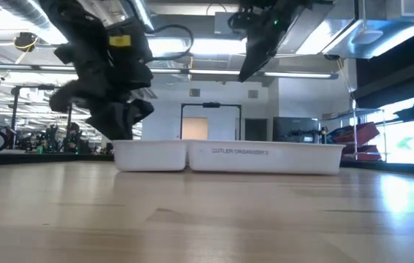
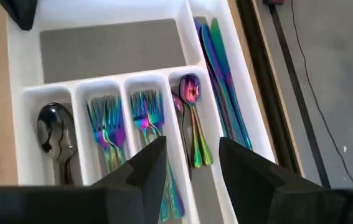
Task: Sort silverware
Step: Adjust the tray organizer, then return to Home Position
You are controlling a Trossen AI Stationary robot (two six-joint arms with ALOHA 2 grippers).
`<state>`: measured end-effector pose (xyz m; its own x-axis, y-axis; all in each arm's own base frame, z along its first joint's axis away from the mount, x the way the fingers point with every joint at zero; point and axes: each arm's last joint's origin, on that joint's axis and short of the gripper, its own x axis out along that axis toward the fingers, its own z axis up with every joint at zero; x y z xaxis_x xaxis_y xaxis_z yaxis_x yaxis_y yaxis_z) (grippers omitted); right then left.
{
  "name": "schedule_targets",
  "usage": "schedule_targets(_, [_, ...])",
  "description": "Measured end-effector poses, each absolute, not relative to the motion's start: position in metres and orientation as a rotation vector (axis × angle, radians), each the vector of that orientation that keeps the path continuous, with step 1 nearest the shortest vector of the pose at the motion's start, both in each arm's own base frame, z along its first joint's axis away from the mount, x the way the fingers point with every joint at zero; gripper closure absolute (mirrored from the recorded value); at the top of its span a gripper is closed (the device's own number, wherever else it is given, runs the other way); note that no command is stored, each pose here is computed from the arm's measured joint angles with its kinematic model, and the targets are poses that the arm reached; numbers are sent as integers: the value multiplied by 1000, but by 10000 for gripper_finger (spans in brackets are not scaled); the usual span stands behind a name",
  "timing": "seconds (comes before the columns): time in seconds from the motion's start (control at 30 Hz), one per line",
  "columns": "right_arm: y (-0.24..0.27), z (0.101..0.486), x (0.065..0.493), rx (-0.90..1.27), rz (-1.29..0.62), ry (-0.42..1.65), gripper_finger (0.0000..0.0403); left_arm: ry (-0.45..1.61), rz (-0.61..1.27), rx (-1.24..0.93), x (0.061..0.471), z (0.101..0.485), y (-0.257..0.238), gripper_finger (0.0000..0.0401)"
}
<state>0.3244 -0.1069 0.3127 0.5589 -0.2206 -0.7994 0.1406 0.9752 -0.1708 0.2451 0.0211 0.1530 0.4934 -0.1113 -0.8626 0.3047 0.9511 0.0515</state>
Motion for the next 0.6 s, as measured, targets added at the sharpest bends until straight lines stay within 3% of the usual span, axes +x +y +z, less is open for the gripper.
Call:
schedule_targets(0.33, [-32, 337, 314, -203, -232, 746, 272, 646, -22, 201, 227, 224, -28, 401])
schedule_targets(0.6, [-2, 317, 274, -138, -168, 520, 272, 402, 106, 150, 199, 254, -49, 401])
